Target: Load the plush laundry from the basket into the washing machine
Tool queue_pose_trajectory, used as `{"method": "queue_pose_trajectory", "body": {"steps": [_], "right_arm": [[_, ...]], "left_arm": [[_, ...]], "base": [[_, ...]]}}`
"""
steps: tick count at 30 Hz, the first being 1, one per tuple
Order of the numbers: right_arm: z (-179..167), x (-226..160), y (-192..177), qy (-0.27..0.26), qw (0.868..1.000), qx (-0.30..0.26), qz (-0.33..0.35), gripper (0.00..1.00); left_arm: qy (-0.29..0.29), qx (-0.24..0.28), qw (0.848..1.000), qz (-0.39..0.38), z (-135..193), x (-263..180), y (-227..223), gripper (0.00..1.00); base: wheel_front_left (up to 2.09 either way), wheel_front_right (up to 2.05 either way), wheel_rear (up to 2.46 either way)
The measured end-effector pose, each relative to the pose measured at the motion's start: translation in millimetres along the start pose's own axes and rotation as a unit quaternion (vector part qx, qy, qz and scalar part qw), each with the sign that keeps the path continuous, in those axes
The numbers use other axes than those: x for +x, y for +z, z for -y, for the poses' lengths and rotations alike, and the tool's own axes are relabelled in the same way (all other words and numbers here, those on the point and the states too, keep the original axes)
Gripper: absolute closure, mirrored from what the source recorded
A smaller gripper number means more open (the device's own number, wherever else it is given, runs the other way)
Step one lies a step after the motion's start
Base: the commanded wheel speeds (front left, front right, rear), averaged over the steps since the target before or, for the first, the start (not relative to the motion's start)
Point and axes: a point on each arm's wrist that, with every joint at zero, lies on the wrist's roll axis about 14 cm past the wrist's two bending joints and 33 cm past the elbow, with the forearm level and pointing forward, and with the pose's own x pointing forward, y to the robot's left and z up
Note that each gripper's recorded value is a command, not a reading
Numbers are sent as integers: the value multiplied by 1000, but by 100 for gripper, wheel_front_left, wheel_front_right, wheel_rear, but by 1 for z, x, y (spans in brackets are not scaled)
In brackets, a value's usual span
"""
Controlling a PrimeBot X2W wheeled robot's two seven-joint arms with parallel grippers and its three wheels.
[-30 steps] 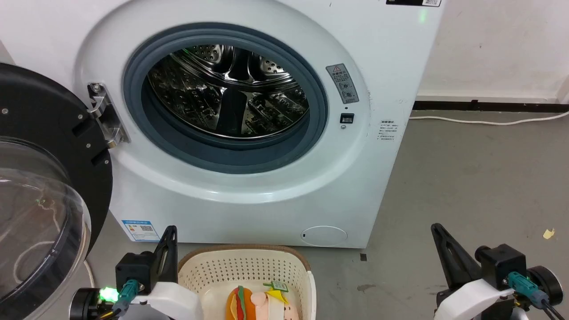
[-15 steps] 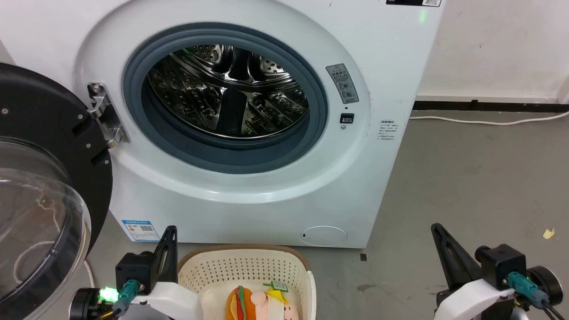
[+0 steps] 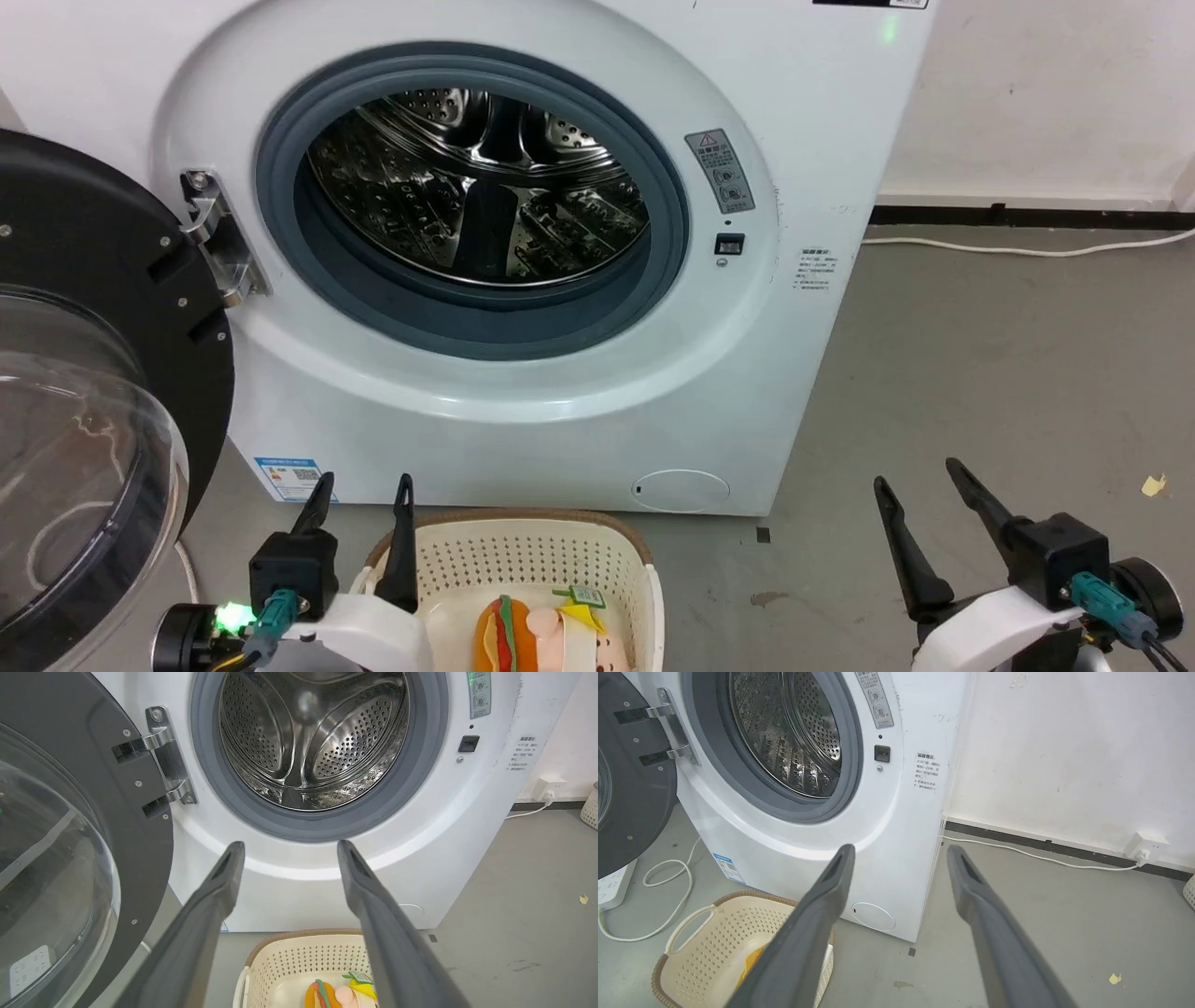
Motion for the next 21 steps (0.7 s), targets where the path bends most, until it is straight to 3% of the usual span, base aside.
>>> {"method": "queue_pose_trajectory", "body": {"steps": [21], "right_arm": [[18,17,-18,-24,1000,13,-10,0]], "left_arm": [[-54,-2,995,-86,34,33,-64,0]], "base": [[0,0,0]]}}
